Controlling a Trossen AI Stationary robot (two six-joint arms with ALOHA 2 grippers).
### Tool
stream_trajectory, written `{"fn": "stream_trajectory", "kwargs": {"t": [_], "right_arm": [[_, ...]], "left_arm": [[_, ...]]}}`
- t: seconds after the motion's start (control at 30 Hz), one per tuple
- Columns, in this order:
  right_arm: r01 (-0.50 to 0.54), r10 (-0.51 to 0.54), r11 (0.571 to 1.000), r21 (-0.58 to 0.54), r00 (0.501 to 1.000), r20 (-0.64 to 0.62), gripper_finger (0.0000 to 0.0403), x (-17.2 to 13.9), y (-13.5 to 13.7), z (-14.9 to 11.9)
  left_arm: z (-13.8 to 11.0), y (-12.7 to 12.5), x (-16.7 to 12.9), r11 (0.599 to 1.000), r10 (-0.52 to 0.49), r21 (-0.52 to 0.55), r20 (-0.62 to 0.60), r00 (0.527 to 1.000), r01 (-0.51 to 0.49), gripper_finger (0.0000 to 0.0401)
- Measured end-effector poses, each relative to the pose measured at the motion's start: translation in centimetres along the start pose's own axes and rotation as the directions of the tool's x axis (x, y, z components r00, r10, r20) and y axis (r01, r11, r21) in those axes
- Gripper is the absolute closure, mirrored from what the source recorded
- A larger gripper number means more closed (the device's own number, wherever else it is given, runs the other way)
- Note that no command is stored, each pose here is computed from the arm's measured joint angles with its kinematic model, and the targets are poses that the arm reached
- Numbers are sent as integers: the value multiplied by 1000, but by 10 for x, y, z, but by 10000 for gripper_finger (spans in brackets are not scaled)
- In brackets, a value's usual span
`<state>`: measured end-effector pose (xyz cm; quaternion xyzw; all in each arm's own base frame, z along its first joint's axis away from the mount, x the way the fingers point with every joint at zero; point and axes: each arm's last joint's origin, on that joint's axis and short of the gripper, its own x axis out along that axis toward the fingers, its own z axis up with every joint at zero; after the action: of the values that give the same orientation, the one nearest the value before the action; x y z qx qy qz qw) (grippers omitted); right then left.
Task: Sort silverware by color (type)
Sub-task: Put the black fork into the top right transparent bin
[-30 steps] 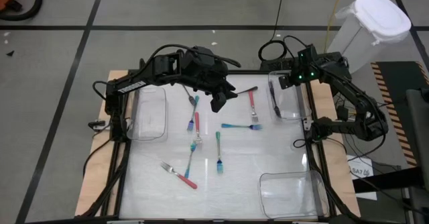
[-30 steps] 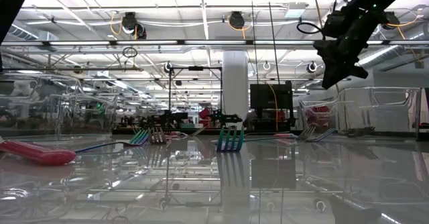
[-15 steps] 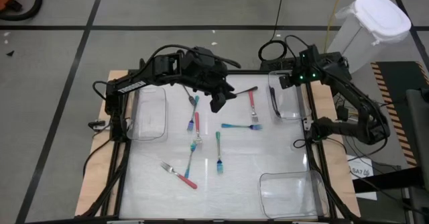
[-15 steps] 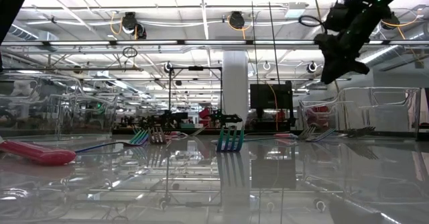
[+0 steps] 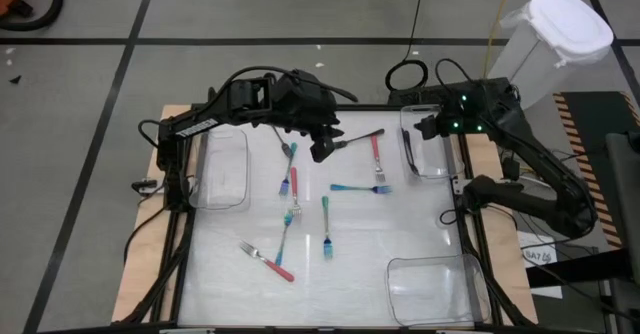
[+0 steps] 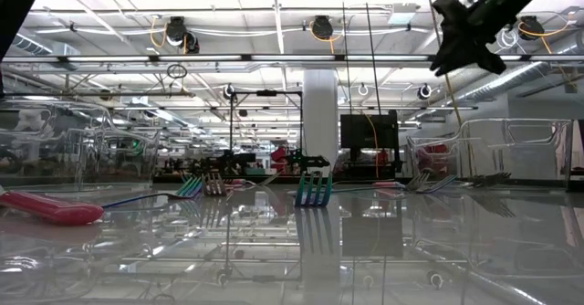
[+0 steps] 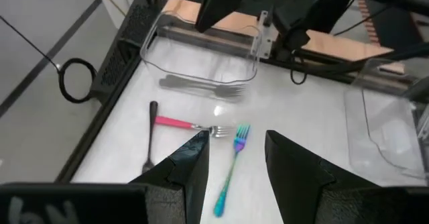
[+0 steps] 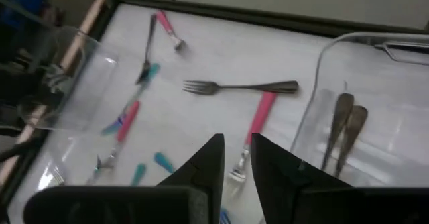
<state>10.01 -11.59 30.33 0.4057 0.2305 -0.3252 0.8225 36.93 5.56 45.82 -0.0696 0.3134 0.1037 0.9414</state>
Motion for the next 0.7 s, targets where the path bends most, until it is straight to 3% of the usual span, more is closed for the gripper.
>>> {"fn": "stream_trajectory", "kwargs": {"t": [0.3, 0.53, 0.7], "right_arm": [[-184, 183, 983, 5, 980, 80, 332, -6, 30, -1], [-198, 201, 980, -36, 973, 115, 332, -15, 58, 13], [-228, 244, 964, -136, 964, 109, 332, -25, 81, 29]], "left_arm": [[-1, -1, 0, 999, -1, 38, -12, 1000, 1, 254], [-1, 9, 0, 999, 37, -12, -18, 999, -37, 254], [-2, 29, 11, 996, 80, -46, -45, 996, -82, 254]]}}
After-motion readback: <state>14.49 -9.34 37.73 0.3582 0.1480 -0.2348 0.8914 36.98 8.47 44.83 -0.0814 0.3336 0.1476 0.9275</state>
